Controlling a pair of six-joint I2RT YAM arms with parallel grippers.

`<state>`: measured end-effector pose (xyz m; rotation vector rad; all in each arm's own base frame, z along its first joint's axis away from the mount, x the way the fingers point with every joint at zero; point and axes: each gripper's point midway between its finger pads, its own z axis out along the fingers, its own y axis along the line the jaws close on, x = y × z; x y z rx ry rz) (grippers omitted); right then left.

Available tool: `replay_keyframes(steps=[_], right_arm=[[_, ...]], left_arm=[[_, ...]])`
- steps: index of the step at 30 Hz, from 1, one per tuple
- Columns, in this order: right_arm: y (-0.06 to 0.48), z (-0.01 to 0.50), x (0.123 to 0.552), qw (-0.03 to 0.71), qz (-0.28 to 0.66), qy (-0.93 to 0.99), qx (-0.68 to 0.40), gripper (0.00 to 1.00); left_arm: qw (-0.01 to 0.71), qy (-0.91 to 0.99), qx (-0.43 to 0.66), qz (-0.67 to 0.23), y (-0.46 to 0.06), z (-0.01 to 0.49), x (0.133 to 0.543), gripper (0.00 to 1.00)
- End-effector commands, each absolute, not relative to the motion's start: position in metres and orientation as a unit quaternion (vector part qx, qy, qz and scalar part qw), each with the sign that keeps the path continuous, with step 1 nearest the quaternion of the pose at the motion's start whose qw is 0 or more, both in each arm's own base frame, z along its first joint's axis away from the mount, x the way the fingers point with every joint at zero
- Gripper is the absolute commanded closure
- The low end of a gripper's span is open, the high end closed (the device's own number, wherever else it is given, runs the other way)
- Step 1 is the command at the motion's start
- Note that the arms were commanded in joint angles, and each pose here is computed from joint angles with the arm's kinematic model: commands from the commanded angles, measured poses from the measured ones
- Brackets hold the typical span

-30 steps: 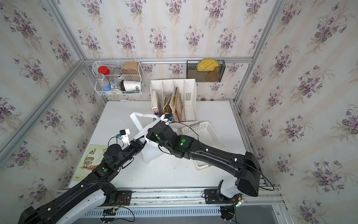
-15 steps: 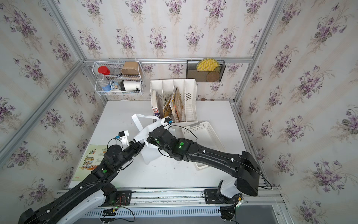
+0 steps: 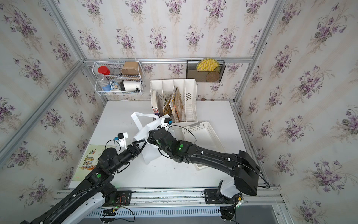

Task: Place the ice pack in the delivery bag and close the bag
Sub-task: Seal the adhesive seal in the delivery bag.

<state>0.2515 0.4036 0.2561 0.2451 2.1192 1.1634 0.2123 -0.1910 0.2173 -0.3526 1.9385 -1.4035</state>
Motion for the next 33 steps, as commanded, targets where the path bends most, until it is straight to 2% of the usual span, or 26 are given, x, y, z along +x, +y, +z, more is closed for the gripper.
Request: replay_keyframes(steps=[1,8,12,18,23,28,33], right_arm=[[0.406,0.264,0.252,0.356,0.458,0.81,0.083,1.0],[0.407,0.26,0.251,0.351,0.457,0.814,0.081,1.0],[0.408,0.258,0.251,0.348,0.455,0.816,0.079,1.0],[0.412,0.255,0.25,0.342,0.457,0.817,0.075,1.0],[0.412,0.255,0.25,0.341,0.458,0.818,0.073,1.0],[0.414,0.255,0.249,0.338,0.461,0.817,0.072,1.0],[0.414,0.253,0.248,0.334,0.462,0.818,0.071,1.0]], left_arm=[[0.328,0.764,-0.094,-0.547,-0.196,0.213,0.193,0.39],[0.343,0.747,-0.05,-0.568,-0.185,0.239,0.162,0.48],[0.364,0.751,-0.075,-0.546,-0.165,0.241,0.156,0.48],[0.339,0.716,-0.048,-0.608,-0.184,0.255,0.15,0.47],[0.322,0.717,-0.017,-0.618,-0.206,0.261,0.158,0.46],[0.355,0.713,-0.028,-0.604,-0.207,0.268,0.173,0.46],[0.391,0.736,-0.07,-0.548,-0.192,0.251,0.192,0.46]])
